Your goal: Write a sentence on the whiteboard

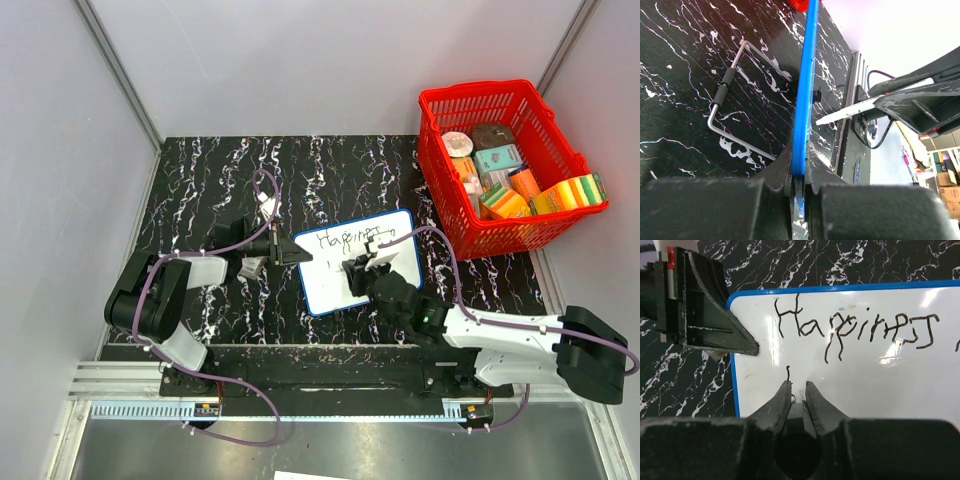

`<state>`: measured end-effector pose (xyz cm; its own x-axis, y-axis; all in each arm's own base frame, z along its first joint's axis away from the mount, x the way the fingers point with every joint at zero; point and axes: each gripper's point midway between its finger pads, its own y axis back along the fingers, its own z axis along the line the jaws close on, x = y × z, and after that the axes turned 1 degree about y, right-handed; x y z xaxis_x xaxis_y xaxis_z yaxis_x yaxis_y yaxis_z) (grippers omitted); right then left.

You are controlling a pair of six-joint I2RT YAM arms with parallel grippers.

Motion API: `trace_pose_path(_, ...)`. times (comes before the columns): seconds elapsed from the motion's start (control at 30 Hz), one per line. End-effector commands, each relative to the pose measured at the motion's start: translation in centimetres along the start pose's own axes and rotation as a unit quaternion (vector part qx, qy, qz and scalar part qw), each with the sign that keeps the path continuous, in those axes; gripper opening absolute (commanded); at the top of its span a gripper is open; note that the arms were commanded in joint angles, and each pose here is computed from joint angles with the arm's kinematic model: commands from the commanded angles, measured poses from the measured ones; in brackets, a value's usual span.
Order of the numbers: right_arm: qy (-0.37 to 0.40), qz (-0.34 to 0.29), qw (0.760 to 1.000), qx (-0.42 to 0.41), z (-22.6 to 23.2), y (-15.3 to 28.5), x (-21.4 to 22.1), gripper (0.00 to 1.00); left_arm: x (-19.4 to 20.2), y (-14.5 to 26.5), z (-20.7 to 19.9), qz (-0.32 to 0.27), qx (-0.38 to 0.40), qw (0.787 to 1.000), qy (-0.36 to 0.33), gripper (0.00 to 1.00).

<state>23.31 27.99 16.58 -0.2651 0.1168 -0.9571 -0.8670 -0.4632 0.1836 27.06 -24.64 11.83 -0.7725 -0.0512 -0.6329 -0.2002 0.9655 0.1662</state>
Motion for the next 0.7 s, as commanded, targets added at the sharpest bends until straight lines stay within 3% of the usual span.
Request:
trace_pose_path(0.0, -0.035, -0.060, 0.998, -0.007, 0.7, 0.8, -4.7, 0.00, -0.6, 0.0, 2.1, -0.018, -0.053, 0.997, -0.050, 0.00)
trace_pose_path(0.27, -0.030, -0.077, 0.996, 0.011, 0.4, 0.8, -6.8, 0.00, -0.7, 0.0, 2.1, -0.018, -0.053, 0.997, -0.051, 0.00)
trace_pose_path(0.67, -0.025, -0.037, 0.999, 0.005, 0.1, -0.1, -4.6, 0.00, -0.7, 0.0, 2.1, -0.018, -0.053, 0.997, -0.050, 0.00)
